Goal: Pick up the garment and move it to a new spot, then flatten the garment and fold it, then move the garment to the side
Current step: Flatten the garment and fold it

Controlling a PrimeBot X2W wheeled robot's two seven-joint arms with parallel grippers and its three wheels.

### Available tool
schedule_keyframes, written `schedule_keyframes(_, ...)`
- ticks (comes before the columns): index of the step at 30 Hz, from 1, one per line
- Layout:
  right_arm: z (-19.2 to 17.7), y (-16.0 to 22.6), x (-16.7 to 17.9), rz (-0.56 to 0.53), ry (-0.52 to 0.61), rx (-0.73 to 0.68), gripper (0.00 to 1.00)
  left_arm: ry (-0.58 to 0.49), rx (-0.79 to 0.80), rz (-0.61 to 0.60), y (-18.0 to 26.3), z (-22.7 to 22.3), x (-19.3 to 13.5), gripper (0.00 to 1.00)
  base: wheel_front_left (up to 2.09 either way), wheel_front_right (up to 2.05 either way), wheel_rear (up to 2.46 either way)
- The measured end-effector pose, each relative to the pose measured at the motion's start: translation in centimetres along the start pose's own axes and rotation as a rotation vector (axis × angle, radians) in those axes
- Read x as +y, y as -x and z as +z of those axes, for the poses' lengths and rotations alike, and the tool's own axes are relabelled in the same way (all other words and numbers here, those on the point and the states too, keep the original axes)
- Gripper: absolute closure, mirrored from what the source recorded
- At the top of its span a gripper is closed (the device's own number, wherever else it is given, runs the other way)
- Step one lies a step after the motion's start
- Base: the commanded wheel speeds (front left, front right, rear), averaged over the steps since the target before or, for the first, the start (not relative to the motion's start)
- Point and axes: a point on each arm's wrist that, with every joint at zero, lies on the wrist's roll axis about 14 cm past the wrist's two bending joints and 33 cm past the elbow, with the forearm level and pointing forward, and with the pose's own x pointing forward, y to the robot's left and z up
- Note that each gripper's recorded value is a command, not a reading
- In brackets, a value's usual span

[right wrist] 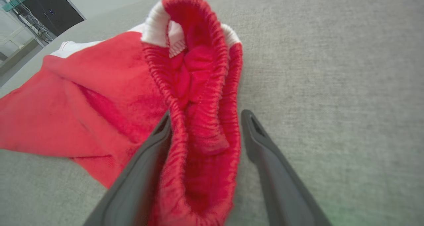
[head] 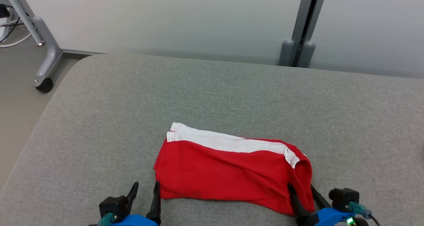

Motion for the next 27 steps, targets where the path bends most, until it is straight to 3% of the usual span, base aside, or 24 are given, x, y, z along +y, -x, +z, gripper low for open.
schedule_keyframes(1,-0.1,0.0,0.3,0.009,-0.006,0.003,0.0,-0.002,0.002,-0.001,-0.1,0.0,0.0,0.0,0.0,0.0,0.0)
schedule_keyframes(3,-0.2,-0.1,0.6,0.016,-0.029,0.006,0.28,-0.008,0.006,-0.005,-0.2,-0.1,-0.1,0.0,0.0,0.0,0.0)
schedule_keyframes(6,-0.1,-0.3,0.9,0.022,-0.06,0.002,1.0,-0.015,0.003,-0.018,-0.5,0.1,-0.4,0.0,0.0,0.0,0.0)
schedule_keyframes(13,1.1,0.0,-0.4,-0.033,-0.136,-0.044,1.0,-0.03,-0.001,-0.041,-0.8,0.3,-1.0,0.0,0.0,0.0,0.0)
schedule_keyframes(23,2.5,3.8,-7.5,-0.248,-0.168,-0.135,1.0,-0.043,0.023,-0.113,-0.9,-0.5,-3.2,0.0,0.0,0.0,0.0)
schedule_keyframes(27,3.5,3.8,-7.2,-0.232,-0.157,-0.164,1.0,-0.049,0.031,-0.143,-1.0,-0.7,-4.2,0.0,0.0,0.0,0.0)
